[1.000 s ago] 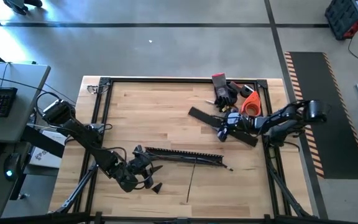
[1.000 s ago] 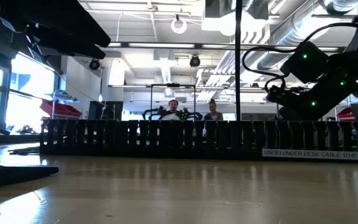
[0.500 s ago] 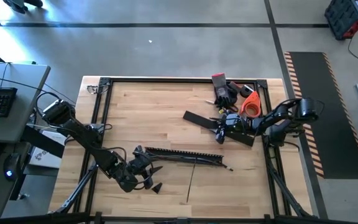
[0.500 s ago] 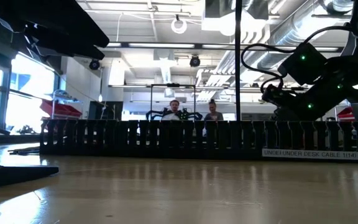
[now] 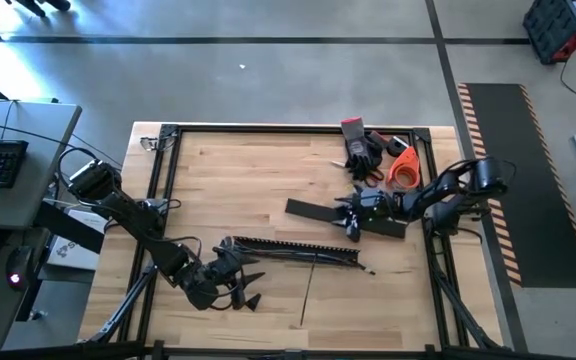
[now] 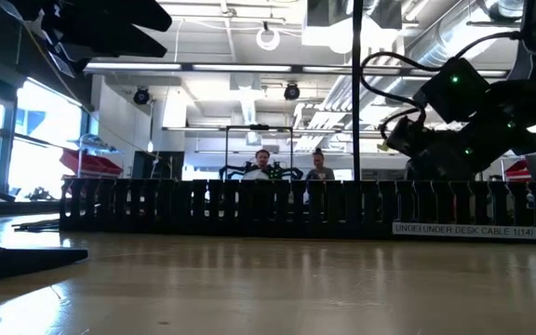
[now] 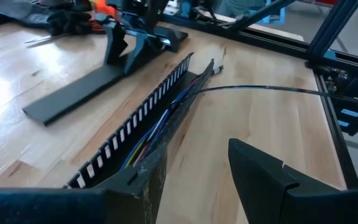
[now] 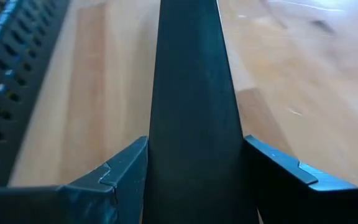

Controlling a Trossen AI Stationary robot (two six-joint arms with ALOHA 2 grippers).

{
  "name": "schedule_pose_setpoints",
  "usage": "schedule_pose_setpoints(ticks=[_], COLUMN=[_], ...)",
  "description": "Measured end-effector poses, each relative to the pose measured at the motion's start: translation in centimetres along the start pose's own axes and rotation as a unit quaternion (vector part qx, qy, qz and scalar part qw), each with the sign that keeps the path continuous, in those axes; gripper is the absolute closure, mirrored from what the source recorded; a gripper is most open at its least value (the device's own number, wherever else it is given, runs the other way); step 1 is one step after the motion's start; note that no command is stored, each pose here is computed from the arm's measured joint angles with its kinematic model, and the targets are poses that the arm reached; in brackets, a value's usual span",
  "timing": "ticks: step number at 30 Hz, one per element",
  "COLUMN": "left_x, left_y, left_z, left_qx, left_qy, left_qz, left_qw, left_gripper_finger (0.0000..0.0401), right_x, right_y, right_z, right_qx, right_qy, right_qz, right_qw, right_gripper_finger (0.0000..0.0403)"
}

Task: Ziptie cables
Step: Close the black cable duct

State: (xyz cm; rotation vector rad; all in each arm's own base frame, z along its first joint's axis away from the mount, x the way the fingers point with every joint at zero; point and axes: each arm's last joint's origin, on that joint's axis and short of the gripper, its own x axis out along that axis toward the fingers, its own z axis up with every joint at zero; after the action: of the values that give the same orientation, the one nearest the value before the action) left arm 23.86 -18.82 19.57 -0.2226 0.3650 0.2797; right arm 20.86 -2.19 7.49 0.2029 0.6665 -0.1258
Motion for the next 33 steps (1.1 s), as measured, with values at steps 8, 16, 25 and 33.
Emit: schedule_pose_setpoints(ticks=[8,16,25,33], left_x=[0.0,-1.2,-4.7,-6.2], left_y=[0.0,-1.4,-0.6,5.3], left_z=[0.0,1.2,7.1,8.9], left_qx=[-0.001,0.046,0.11,0.09], left_qy=[-0.001,-0.057,-0.077,0.04], left_qz=[0.0,0.002,0.007,-0.026], left_qw=[1.0,0.997,0.991,0.995], left_gripper_finger=[0.0256,0.0262,0.0391,0.0401], right_x=[1.1,1.7,2.4,5.9], right_y=[2.2,3.4,9.6,14.6], right_z=[2.3,6.6,14.8,17.6], right_qx=[-0.034,-0.038,-0.074,-0.051], right_qy=[-0.029,-0.073,-0.003,0.033], right_qz=[-0.011,-0.01,0.02,0.04], right_qw=[0.999,0.997,0.997,0.997], right_gripper_finger=[0.0188,0.0188,0.0188,0.0188])
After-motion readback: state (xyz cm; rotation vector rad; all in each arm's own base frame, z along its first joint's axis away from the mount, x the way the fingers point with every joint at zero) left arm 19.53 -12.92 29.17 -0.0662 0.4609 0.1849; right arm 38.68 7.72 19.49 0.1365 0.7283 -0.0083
